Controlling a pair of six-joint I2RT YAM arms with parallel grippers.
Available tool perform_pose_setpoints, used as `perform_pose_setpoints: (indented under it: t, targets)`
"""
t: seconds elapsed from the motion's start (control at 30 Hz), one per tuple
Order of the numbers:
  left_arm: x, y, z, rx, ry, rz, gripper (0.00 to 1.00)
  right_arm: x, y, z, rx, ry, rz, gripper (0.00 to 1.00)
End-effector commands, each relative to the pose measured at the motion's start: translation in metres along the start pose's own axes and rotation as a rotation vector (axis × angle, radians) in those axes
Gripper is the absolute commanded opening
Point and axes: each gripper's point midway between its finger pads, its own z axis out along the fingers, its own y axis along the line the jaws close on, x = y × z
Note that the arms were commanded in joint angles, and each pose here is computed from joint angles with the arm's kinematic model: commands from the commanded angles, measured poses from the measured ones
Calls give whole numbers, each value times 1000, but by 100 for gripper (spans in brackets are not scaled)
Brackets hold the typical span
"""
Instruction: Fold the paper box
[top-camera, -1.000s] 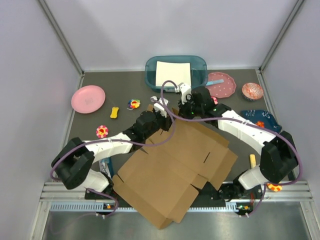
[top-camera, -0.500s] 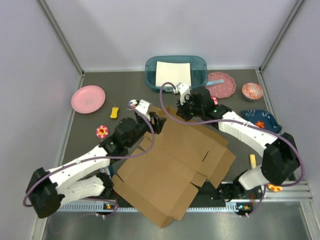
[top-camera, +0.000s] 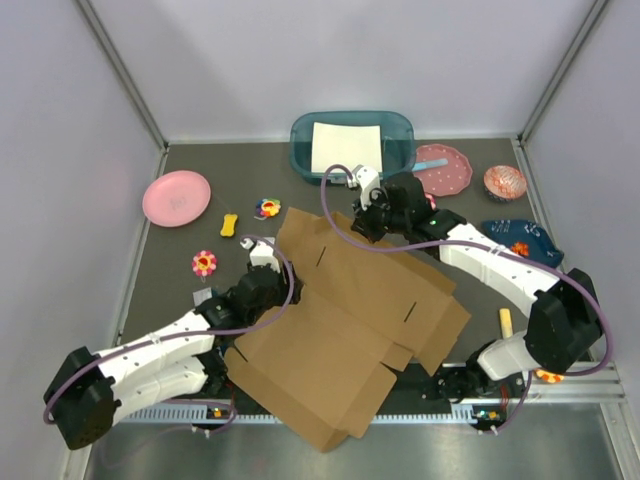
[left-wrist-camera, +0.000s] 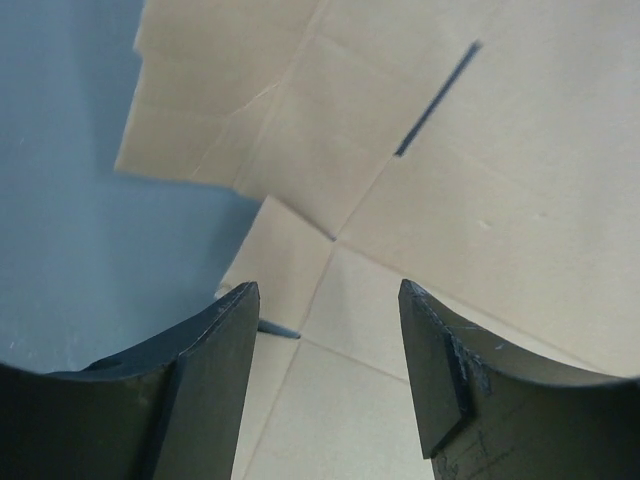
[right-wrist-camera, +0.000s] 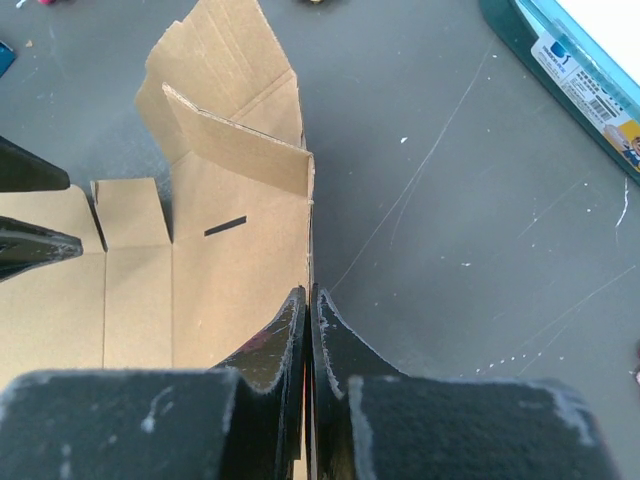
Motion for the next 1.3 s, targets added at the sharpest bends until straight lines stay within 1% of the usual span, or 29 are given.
perform_pose_setpoints:
  t: [0.0, 0.17, 0.37, 0.53, 0.57, 0.6, 0.67, 0.8, 0.83, 0.93, 0.97, 1.03, 1.07, 1.1, 1.17, 1.27]
  targets:
    - [10, 21, 1, -128, 19, -89, 65, -18, 12, -7, -40, -64, -31, 0]
    - [4, 36, -1, -193, -42, -104, 68, -17, 11, -7, -35, -62, -33, 0]
    - [32, 47, 7, -235, 34, -100, 68, -18, 12, -7, -43, -65, -33, 0]
    - [35, 39, 16, -189, 39, -83, 67, -22, 16, -7, -50, -68, -38, 0]
    - [36, 33, 18, -154, 46, -68, 66, -22, 17, -8, -50, -69, -40, 0]
    - [31, 24, 21, -109, 22, -78, 63, -22, 16, -8, -49, -68, -39, 0]
    - [33, 18, 23, -77, 34, -75, 59, -22, 16, -9, -45, -68, -42, 0]
    - [34, 9, 23, -3, 5, -80, 51, -22, 17, -11, -46, -68, -42, 0]
    - [27, 3, 23, 32, -25, -89, 46, -23, 17, -11, -45, -71, -45, 0]
    - [27, -3, 23, 75, -29, -63, 36, -24, 18, -12, -44, -72, -48, 0]
    - [28, -3, 23, 81, -20, -36, 27, -24, 18, -12, -41, -71, -46, 0]
    - [31, -10, 22, 110, 3, -16, 19, -24, 18, -12, -38, -69, -50, 0]
    - [27, -14, 22, 134, -17, -10, 14, -25, 17, -13, -31, -71, -52, 0]
    - [31, -12, 22, 141, -14, -3, 11, -27, 16, -14, -28, -75, -55, 0]
    - [25, -18, 20, 179, -58, 9, 8, -25, 16, -13, -18, -67, -61, 0]
    - [26, -17, 19, 172, -76, 59, 9, -25, 16, -13, -2, -60, -71, 0]
